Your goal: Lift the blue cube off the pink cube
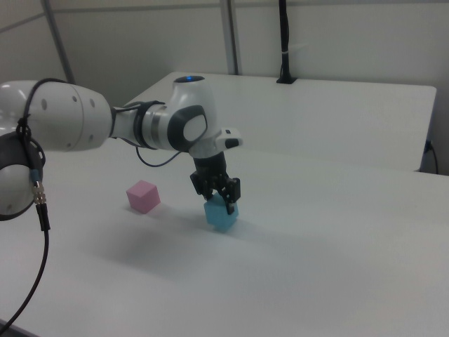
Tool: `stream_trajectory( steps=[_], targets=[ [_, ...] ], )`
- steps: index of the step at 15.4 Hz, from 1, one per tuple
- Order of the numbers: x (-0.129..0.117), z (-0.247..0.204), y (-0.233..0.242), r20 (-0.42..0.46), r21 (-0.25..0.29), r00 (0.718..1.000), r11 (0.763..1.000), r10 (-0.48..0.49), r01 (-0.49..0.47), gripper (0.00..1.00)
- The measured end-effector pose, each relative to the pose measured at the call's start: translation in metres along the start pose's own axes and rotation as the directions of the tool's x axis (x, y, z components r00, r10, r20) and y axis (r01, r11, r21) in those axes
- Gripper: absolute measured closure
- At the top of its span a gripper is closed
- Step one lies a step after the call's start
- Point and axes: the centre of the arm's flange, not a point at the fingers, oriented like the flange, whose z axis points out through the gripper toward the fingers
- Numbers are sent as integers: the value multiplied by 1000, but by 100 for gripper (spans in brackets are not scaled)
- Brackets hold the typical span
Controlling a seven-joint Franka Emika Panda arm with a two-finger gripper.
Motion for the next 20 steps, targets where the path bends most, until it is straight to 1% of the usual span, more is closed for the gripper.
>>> stream_trajectory(
  steps=[1, 3, 5, 6, 7, 9, 10, 12, 13, 15, 17, 19, 20],
  targets=[
    [0, 5, 4, 4, -1, 1000, 1000, 5, -5, 35],
    [1, 4, 10, 2, -1, 1000, 1000, 11, -11, 15],
    [2, -8, 10, -18, -1, 1000, 1000, 11, -11, 1],
    [3, -19, 9, -35, -1, 999, 1000, 10, -10, 1],
    [-1, -41, 6, -45, 0, 999, 1000, 6, -6, 0],
    [-13, -87, -2, -38, -3, 999, 1000, -6, 6, 0],
    [-23, -116, -8, -34, -5, 999, 1000, -14, 14, 0],
    [-51, -178, -18, -30, 4, 999, 1000, -21, 21, 0],
    [-67, -205, -20, -29, 25, 999, 1000, -17, 18, 0],
    [-94, -245, -20, -31, 67, 999, 998, -9, 11, 0],
    [-110, -263, -24, -28, 84, 999, 996, -15, 17, 0],
    [-115, -266, -39, -26, 85, 999, 995, -41, 43, 0],
    [-116, -262, -53, -17, 84, 998, 994, -66, 67, 0]
  ],
)
